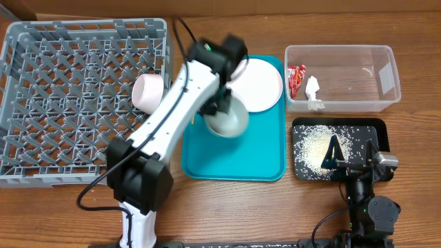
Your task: Sort waste into correct bins and load items into the dishwasher
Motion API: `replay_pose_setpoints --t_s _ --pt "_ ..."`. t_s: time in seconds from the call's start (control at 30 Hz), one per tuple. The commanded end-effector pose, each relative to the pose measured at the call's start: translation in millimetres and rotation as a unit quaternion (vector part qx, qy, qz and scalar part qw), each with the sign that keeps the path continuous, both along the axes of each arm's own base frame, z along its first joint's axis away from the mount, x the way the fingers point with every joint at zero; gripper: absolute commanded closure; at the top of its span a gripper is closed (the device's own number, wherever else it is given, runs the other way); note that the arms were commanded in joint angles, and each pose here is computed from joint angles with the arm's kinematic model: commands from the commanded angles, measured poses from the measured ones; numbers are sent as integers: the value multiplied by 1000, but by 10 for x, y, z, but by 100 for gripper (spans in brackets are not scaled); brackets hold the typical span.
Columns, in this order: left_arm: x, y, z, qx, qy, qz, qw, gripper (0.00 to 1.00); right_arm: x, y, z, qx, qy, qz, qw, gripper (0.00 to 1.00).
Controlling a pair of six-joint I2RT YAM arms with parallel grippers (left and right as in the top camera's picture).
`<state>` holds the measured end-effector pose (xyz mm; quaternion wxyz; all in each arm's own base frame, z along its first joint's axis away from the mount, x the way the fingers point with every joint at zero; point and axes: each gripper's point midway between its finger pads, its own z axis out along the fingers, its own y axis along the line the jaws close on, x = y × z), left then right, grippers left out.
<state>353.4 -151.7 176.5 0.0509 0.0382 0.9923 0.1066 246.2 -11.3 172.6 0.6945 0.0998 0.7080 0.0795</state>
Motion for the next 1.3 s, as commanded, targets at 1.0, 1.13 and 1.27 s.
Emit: replay_pose_setpoints --t_s 1.0,1.13,1.27 --pt "159 2763 900 434 -161 249 851 96 -1 -17 -19 -1 -2 -4 1000 0" --pt "113 2830 851 486 -180 243 820 96 -1 -17 -19 0 -2 -4 1000 0" --pt "152 2792 826 502 -207 238 805 96 -1 -17 -19 0 -2 -4 1000 0"
